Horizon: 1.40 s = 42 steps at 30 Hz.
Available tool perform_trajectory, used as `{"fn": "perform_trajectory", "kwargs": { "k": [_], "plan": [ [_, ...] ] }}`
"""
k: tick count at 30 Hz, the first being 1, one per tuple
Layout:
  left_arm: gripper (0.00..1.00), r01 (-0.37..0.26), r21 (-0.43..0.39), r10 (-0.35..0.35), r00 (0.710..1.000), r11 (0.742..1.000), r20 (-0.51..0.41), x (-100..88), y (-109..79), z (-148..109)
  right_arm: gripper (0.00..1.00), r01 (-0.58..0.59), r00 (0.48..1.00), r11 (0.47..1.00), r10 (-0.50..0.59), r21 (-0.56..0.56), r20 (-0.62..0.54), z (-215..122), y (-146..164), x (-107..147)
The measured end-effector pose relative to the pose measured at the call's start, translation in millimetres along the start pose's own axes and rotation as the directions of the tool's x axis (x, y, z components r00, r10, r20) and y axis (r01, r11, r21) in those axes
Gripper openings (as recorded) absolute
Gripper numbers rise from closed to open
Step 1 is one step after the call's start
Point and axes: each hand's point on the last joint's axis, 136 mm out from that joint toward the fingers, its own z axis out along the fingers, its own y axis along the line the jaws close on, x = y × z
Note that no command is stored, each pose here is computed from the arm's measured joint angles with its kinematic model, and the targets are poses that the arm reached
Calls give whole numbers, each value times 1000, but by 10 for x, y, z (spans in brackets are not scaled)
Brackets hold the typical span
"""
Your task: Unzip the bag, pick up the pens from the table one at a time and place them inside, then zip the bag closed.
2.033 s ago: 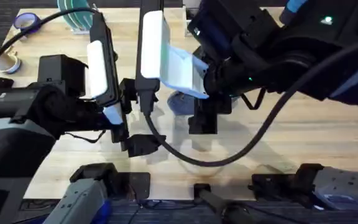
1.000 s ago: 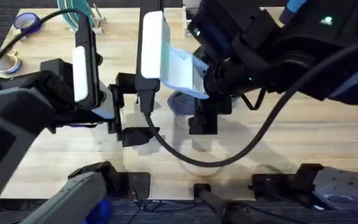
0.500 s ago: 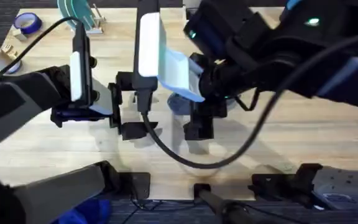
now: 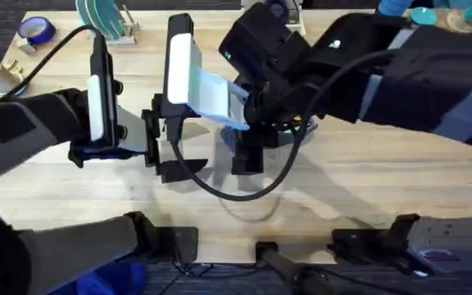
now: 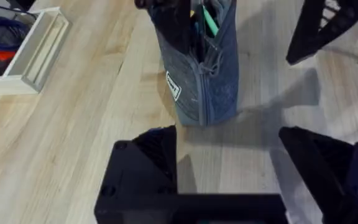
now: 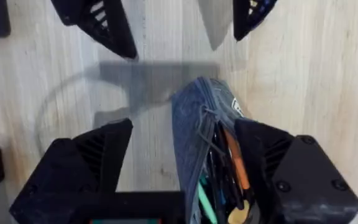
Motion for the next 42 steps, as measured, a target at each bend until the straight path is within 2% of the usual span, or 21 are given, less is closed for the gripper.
{"fn": "perform_trajectory", "kwargs": {
  "k": [12, 16, 24, 27, 29, 30, 42],
  "plan": [
    [995, -7, 0, 7, 1000, 1000, 0, 0, 0, 0, 994, -5, 999, 1000, 5, -10, -44, 175, -15, 68],
    [995, -7, 0, 7, 1000, 1000, 0, 0, 0, 0, 930, -4, 999, 1000, 4, -4, -42, 180, -29, 61],
    [995, -7, 0, 7, 1000, 1000, 0, -1, -1, 0, 623, -5, 999, 1000, 5, -2, -43, 179, -34, 63],
    [995, -6, 1, 6, 1000, 1000, 0, -1, -2, 0, 351, -3, 999, 1000, 3, 4, -48, 180, -46, 71],
    [995, -4, 1, 4, 1000, 1000, 1, -3, -5, 0, 130, -6, 999, 1000, 6, 14, -51, 179, -67, 76],
    [995, -3, 1, 3, 1000, 1000, 1, -3, -5, 0, 58, -5, 999, 1000, 6, 19, -53, 177, -77, 82],
    [995, -4, 1, 4, 1000, 1000, 1, -3, -5, 0, 33, 3, 996, 997, 3, 71, -93, 168, -159, 140]
  ]
}}
